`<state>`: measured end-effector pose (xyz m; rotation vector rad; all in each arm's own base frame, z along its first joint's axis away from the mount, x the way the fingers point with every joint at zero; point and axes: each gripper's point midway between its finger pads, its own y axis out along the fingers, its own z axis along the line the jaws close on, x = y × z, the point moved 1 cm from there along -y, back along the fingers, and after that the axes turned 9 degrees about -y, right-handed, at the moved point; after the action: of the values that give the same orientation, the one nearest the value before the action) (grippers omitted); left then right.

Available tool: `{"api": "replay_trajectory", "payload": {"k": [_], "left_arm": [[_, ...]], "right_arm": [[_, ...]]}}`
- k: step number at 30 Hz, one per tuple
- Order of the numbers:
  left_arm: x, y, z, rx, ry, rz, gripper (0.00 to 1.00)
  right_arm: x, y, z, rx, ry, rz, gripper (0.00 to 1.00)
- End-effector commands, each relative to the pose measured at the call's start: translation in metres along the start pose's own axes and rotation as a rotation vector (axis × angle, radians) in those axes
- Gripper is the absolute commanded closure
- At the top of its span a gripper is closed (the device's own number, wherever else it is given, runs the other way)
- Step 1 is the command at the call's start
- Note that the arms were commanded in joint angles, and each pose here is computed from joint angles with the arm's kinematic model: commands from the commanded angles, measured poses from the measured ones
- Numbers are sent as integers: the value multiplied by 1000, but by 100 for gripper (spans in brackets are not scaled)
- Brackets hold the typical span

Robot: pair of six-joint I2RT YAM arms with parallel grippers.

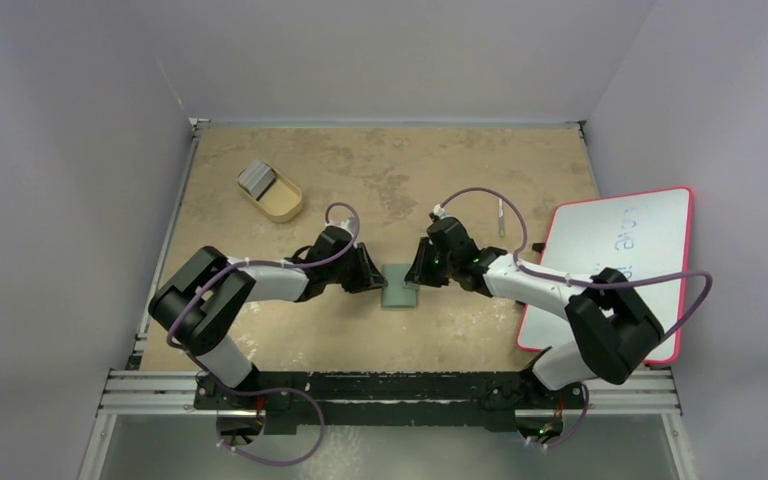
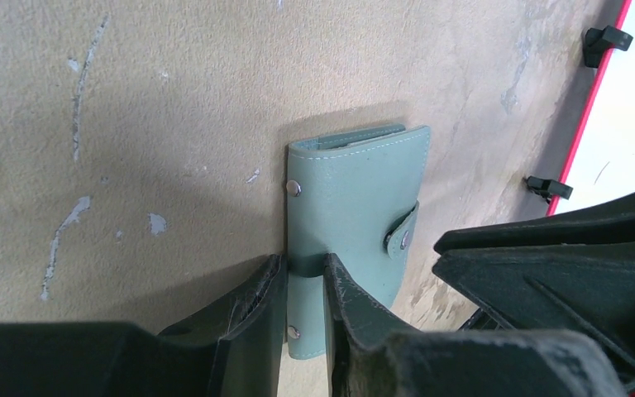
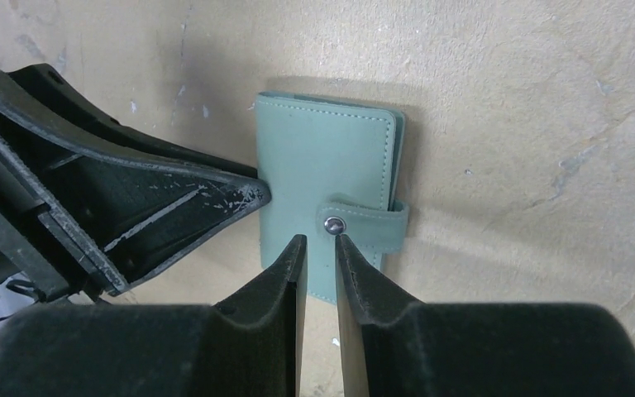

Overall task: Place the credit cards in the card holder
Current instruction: Close the card holder at the center of the board.

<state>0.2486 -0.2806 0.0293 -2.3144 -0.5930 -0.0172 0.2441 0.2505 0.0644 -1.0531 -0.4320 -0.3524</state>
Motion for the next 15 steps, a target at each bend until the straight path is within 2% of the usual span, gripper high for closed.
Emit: {"api": "replay_trajectory", "payload": {"k": [1,15], "left_arm": [[4,2,-7,-26,12,-6,78],[4,3,-6,-23,12,-2,78]], "right_arm": [[3,7,3,24,13,0,79],[-6,17,-2,14,42,32,80]]}}
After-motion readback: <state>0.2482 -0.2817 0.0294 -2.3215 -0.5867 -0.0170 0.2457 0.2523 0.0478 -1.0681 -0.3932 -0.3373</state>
